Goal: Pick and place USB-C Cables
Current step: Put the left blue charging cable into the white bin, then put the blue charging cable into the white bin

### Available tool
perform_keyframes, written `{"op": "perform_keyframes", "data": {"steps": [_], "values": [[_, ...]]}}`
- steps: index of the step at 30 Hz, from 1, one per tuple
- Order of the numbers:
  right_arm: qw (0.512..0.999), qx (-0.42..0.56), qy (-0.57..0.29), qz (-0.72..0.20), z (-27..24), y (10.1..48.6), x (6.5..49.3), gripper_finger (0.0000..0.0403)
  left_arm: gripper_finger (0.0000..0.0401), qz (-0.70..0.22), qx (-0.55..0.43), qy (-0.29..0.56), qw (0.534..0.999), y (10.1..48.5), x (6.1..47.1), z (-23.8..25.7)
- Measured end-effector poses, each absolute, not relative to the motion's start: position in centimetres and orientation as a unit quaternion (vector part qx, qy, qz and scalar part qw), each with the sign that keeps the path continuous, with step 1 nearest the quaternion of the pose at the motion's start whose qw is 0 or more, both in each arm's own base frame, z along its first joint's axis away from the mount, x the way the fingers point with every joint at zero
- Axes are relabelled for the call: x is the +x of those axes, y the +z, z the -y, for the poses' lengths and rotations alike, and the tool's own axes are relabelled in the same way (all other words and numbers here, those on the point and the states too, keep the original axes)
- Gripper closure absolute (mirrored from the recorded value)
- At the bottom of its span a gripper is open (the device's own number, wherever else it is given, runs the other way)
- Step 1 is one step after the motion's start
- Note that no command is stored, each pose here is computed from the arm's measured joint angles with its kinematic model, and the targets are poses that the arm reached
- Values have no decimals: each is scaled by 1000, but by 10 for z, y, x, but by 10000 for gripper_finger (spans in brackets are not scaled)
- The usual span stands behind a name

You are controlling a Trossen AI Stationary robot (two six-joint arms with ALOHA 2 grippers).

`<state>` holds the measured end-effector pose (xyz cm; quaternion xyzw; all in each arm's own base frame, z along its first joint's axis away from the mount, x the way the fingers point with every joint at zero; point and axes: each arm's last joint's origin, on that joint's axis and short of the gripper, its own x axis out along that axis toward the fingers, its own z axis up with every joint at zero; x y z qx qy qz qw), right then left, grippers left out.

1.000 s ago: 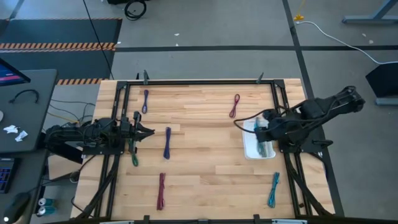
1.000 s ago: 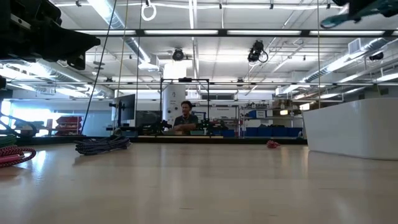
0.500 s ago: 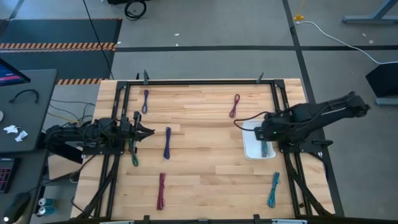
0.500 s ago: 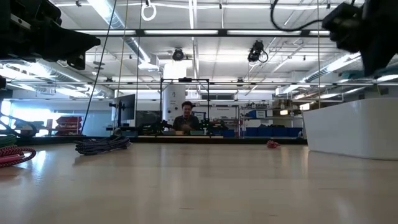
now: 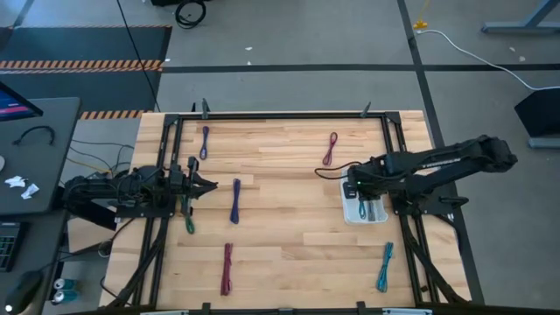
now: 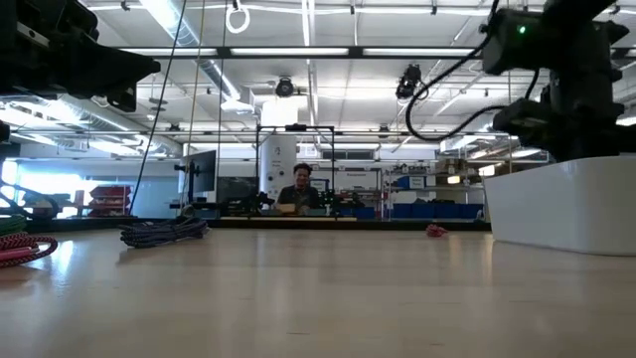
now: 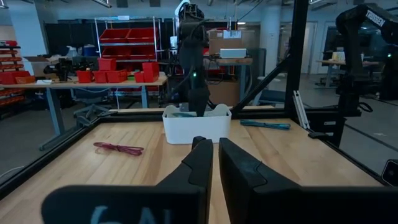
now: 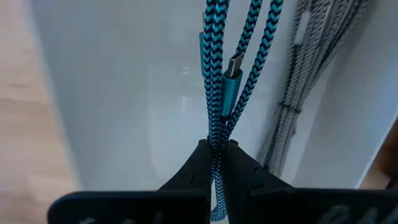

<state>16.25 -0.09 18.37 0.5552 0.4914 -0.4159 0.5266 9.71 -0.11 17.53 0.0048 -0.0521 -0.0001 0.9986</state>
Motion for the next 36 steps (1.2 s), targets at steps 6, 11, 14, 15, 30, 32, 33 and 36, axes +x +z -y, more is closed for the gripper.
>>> {"op": "perform_keyframes", "data": {"steps": [6, 11, 14, 15, 30, 32, 33, 36], "values": [[503, 543, -431, -516, 8, 170, 163, 374, 365, 52, 5, 0, 999, 175, 97, 1], [499, 536, -434, -525, 11, 166, 165, 345, 371, 52, 5, 0, 999, 175, 97, 1], [498, 530, -440, -526, 11, 166, 164, 322, 370, 52, 5, 0, 999, 175, 97, 1], [497, 527, -445, -526, 11, 166, 162, 315, 368, 52, 5, 0, 999, 175, 97, 1], [670, 491, -389, -400, -18, 278, 190, 294, 373, 52, 5, 0, 999, 175, 97, 1], [706, 492, -347, -373, -32, 295, 198, 294, 372, 52, 5, 0, 999, 175, 97, 1], [721, 493, -322, -365, -40, 302, 201, 294, 371, 52, 5, 0, 999, 175, 97, 1], [754, 499, -232, -358, -69, 311, 209, 294, 366, 52, 5, 0, 999, 175, 97, 1]]}}
